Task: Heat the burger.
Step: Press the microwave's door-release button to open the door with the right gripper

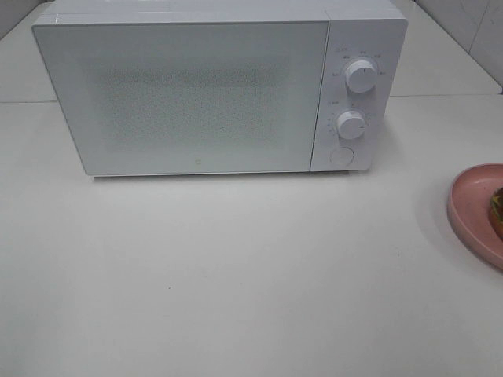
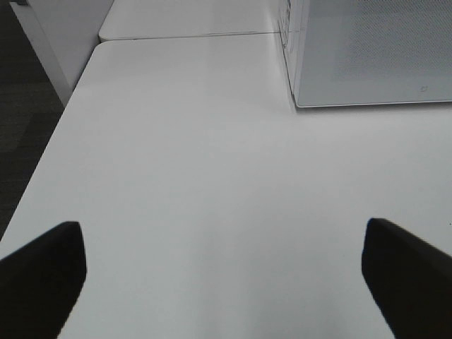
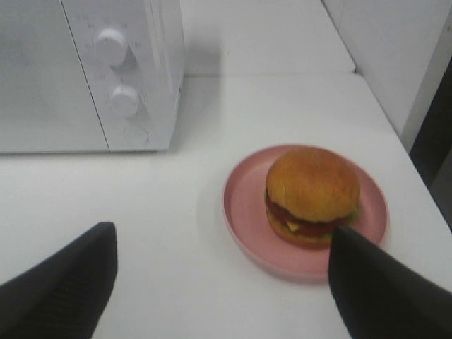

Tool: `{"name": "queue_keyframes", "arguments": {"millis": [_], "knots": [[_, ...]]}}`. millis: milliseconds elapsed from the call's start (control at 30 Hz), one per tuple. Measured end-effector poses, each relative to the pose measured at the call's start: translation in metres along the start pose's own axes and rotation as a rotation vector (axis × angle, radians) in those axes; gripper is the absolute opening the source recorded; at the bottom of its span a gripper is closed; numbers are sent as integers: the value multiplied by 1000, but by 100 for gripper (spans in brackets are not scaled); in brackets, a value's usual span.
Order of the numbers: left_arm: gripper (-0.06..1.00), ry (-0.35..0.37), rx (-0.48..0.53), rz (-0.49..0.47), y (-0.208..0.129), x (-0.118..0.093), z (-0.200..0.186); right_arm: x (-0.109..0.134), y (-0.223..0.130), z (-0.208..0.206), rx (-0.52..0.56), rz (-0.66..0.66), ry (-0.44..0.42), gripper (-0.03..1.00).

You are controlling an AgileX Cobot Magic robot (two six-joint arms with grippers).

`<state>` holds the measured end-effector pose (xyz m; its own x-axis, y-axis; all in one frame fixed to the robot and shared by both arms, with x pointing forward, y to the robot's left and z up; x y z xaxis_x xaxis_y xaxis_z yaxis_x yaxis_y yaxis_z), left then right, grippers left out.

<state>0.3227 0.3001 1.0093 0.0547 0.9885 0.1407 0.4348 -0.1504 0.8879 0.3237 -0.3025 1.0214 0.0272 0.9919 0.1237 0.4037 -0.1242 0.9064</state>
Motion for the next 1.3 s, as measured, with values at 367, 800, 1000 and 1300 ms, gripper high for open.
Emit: {"name": "queue_keyframes", "arguments": {"millis": [367, 800, 1000, 1300], "knots": [[99, 0, 0, 0, 0, 0, 0, 11, 40, 32, -49, -12, 19, 79], [99, 0, 0, 0, 0, 0, 0, 22, 69, 76, -104, -21, 45, 79], [99, 0, -1, 0, 0, 0, 0, 26, 75, 97, -126, -25, 58, 77], [99, 0, -1, 0, 0, 0, 0, 32, 80, 132, -127, -28, 71, 77]]}}
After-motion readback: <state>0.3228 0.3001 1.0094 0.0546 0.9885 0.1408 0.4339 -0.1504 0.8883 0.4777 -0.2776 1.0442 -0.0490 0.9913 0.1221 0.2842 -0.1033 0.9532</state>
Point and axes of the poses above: a point on each arm's last joint axis where the gripper is mounted, z pointing out along that axis toward the gripper, x along the wrist's bending axis when the last joint is at zero, y = z × x, the point moved 10 cm from there along z, pointing out along that axis toward the gripper, and after that the axes turned 4 degrees about z, right-handed, at the moved point
